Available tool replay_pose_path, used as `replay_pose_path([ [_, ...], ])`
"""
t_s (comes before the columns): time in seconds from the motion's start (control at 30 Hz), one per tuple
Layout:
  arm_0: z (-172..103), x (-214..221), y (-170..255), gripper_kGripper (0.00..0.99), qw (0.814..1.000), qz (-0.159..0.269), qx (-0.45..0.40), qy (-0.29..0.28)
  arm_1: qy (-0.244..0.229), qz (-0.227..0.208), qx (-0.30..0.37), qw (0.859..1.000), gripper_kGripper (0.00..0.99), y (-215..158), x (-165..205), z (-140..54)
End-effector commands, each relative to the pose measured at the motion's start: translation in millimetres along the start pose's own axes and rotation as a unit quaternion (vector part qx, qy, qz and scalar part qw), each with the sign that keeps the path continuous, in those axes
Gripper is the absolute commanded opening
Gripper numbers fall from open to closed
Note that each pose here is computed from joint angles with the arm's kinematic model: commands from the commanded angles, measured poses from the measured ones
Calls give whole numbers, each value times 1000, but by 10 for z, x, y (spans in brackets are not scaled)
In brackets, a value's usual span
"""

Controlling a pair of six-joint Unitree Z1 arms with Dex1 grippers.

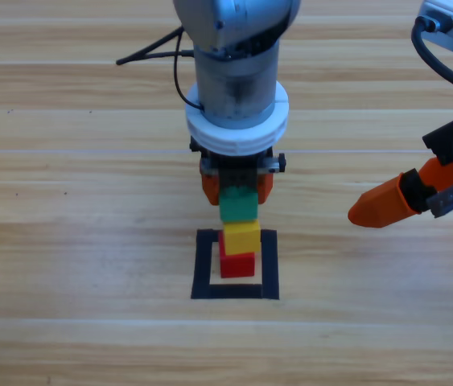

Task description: Stack the blocks in the rectangular block: red at the bottom, yellow in the middle, green on top

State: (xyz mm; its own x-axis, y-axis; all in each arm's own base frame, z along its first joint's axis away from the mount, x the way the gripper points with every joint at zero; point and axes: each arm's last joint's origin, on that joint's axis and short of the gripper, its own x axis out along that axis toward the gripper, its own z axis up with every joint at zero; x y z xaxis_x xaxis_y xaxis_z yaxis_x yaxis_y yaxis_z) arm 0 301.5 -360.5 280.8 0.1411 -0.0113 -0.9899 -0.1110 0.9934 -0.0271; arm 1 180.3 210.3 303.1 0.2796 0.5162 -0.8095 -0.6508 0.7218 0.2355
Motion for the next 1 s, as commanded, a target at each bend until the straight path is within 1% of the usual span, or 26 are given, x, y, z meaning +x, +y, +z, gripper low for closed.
replay_pose_path([
  [0.03, -131, -76, -11, 28, 1000, 3, 17, -2, -8, -2, 8, 1000, 983, -75, -84, -32],
  [0.47, -168, -1, -48, 28, 1000, 11, 21, 2, -7, -2, 7, 1000, 983, -72, -79, -32],
  [1.0, -149, 170, -95, 28, 999, 26, 25, 8, -5, -3, 7, 1000, 983, -77, -66, -28],
])
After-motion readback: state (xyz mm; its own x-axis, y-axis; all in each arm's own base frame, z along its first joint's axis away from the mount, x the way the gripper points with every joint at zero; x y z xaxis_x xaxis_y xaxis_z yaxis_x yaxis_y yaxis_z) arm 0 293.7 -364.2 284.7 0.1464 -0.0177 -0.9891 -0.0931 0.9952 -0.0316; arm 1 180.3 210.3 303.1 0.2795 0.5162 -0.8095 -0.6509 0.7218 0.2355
